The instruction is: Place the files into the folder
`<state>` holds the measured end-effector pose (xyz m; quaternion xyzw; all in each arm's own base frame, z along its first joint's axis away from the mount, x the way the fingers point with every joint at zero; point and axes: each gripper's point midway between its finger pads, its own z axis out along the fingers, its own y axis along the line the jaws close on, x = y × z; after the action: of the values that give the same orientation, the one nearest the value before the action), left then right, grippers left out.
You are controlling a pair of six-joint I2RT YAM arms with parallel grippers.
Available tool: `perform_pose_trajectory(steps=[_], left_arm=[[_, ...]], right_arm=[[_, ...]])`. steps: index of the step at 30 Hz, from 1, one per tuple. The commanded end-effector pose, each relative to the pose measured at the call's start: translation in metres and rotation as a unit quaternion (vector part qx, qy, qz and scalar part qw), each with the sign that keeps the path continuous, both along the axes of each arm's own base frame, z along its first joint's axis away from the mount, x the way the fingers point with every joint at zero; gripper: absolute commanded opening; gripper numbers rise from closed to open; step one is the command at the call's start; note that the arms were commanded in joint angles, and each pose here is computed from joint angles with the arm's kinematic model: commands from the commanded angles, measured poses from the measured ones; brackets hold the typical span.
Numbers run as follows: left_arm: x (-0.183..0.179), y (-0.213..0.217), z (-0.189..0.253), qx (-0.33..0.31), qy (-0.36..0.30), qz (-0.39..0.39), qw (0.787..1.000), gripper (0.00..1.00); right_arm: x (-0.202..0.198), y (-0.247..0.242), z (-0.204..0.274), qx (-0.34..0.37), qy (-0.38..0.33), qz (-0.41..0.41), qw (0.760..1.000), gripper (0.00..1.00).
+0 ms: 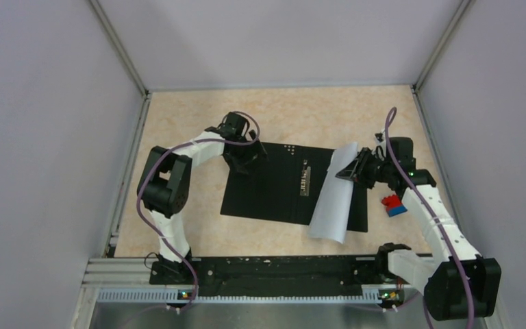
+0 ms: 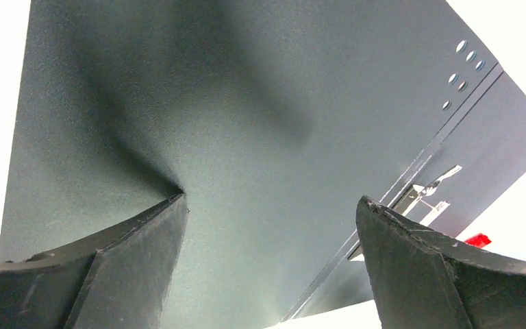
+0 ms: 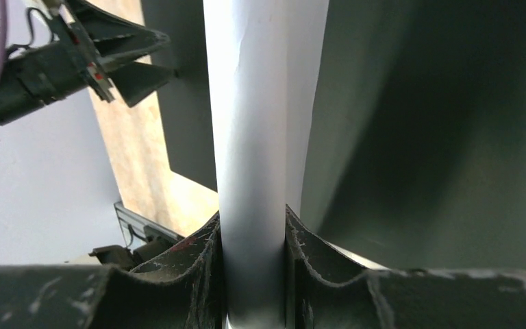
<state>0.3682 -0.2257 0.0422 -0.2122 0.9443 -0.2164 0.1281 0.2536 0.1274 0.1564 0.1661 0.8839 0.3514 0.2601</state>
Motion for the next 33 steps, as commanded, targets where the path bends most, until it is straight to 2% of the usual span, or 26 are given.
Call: perform_pose_trajectory(steps=[1, 4, 6, 9, 12, 19, 24, 28, 33], left_arm=[[-0.006, 0.032, -0.029, 0.084, 0.027, 0.046, 0.995, 0.99], [0.006, 0.036, -0.016, 0.119, -0.001, 0.022, 0.993, 0.99], [0.014, 0.021, 0.005, 0.149, -0.029, -0.019, 0.988, 0.99], [0.022, -0.018, 0.038, 0.181, -0.083, -0.075, 0.977, 0.99], [0.017, -0.058, 0.047, 0.188, -0.106, -0.119, 0.969, 0.99], [-0.022, -0.13, 0.023, 0.206, -0.114, -0.207, 0.95, 0.99], [-0.037, -0.152, 0.011, 0.191, -0.116, -0.244, 0.944, 0.99], [-0.041, -0.156, -0.001, 0.199, -0.111, -0.257, 0.939, 0.99], [-0.036, -0.141, -0.014, 0.244, -0.107, -0.241, 0.933, 0.99]], right_arm=[[-0.001, -0.016, 0.014, -0.034, -0.01, -0.009, 0.999, 0.29], [0.002, -0.025, 0.021, -0.042, -0.011, -0.019, 0.999, 0.29], [0.003, -0.027, 0.026, -0.045, -0.015, -0.021, 0.999, 0.29], [0.003, -0.029, 0.034, -0.05, -0.021, -0.024, 0.998, 0.29], [0.002, -0.031, 0.038, -0.055, -0.024, -0.028, 0.998, 0.29], [-0.001, -0.032, 0.043, -0.061, -0.026, -0.027, 0.997, 0.29], [-0.003, -0.034, 0.042, -0.066, -0.022, -0.026, 0.997, 0.29], [-0.003, -0.033, 0.042, -0.065, -0.022, -0.026, 0.997, 0.29], [-0.001, -0.033, 0.043, -0.065, -0.024, -0.025, 0.997, 0.29]])
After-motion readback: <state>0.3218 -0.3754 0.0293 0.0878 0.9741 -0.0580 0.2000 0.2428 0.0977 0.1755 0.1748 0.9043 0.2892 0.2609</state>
